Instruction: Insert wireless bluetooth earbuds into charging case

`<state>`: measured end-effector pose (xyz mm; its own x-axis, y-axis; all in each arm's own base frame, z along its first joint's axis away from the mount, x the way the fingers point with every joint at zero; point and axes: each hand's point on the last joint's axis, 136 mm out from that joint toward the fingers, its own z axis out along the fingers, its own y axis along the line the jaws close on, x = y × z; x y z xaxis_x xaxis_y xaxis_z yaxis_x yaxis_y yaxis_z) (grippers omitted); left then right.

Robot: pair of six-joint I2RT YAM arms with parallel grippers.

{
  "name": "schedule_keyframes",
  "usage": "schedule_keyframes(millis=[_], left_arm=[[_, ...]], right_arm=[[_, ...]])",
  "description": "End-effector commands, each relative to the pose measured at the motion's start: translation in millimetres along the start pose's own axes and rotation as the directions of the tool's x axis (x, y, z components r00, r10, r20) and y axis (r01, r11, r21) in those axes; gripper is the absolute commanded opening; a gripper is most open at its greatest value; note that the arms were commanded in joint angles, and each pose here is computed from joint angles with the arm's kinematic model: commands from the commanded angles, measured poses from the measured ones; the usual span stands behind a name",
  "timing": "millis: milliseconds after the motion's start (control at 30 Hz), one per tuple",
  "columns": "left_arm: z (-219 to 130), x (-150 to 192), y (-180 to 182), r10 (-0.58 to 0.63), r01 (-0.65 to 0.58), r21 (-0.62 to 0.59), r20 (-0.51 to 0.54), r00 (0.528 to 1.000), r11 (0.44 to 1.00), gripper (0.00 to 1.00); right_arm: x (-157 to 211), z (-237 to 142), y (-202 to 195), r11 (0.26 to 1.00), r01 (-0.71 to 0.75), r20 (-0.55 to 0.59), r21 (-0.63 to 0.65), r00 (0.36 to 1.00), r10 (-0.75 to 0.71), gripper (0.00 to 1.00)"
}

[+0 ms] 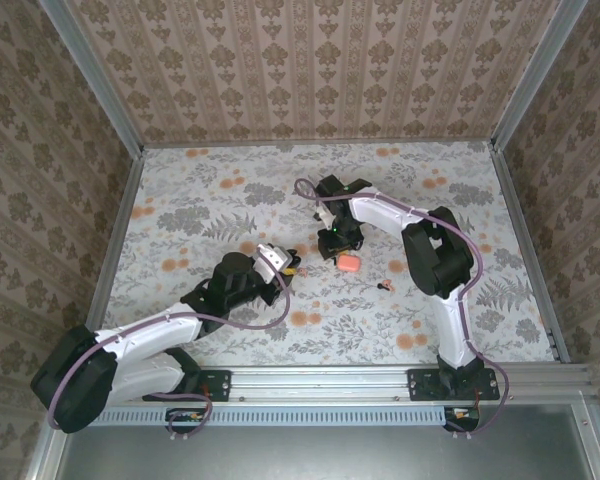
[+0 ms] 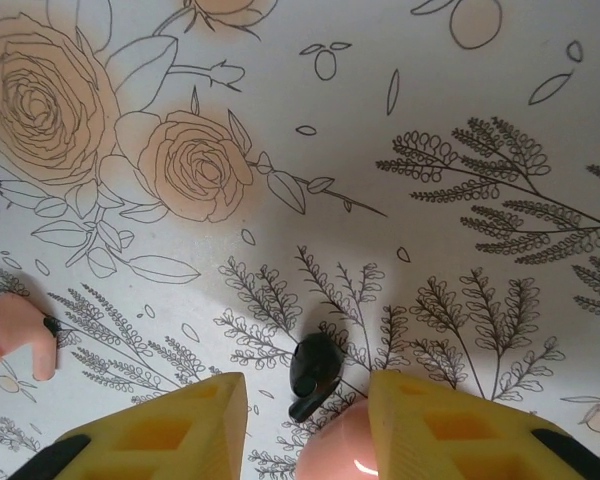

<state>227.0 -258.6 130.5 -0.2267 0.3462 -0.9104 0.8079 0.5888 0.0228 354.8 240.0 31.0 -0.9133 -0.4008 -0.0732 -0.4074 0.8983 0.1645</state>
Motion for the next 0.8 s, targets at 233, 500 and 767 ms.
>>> schedule_keyframes(millis=[233,500,767], left_arm=[[-1.6,6.0,1.4,-0.012,0.012,0.000,-0.011,1.000,1.000,0.14],[-1.7,3.1,2.1,-0.008,0.008,0.001,-0.007,1.000,1.000,0.14],[-1.8,4.0,2.9,-0.016,0.016,-0.001,-0.010,1.000,1.000,0.14]], right_arm=[[8.4,10.2,-0.7,0.999,0.011,-0.064,0.047,0.998,-0.008,0.33],[5.8,16.3,-4.7,0.997,0.015,-0.054,0.078,0.999,-0.011,0.31],[-4.2,17.2,-5.0,0.996,0.014,-0.001,0.084,1.000,-0.014,0.32]])
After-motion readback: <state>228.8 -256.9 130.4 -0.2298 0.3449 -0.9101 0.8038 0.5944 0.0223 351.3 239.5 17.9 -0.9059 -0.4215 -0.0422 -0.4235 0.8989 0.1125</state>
